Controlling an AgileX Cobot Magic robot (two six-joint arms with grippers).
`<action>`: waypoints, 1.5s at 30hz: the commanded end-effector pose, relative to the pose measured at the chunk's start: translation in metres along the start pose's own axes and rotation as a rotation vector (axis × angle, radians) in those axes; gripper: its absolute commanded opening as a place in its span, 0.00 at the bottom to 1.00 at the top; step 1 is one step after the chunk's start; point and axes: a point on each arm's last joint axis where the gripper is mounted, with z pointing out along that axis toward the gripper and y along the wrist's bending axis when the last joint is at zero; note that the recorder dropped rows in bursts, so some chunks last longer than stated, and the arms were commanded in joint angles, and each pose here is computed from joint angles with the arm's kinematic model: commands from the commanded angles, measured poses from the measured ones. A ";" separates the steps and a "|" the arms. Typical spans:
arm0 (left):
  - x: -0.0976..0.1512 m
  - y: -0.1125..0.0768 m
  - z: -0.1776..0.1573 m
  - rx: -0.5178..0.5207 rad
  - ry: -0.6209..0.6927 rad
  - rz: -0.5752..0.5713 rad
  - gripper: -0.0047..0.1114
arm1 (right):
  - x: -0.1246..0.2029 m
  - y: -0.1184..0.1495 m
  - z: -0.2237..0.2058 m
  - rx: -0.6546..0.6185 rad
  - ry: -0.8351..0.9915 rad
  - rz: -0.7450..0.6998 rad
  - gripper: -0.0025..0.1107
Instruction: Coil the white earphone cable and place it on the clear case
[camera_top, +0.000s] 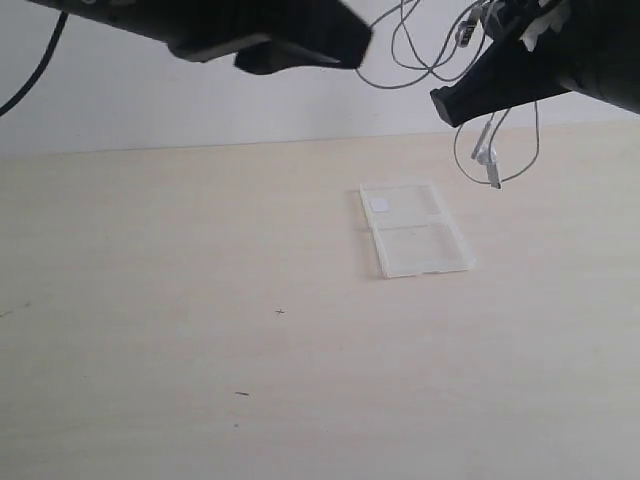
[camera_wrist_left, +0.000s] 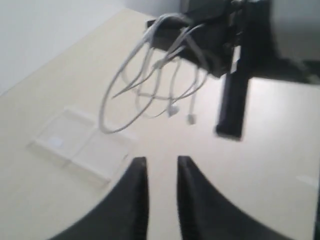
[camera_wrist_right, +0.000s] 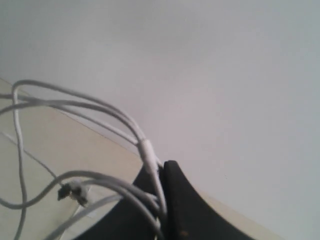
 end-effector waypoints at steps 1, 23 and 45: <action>0.013 0.027 -0.010 -0.190 0.152 0.034 0.04 | 0.002 -0.002 0.001 0.013 0.028 -0.047 0.02; 0.156 0.092 0.007 -0.414 0.316 -0.155 0.04 | -0.020 -0.022 -0.002 0.112 0.090 -0.015 0.02; 0.204 0.092 0.009 -0.527 0.166 -0.321 0.04 | -0.013 0.013 0.080 0.144 0.202 0.286 0.02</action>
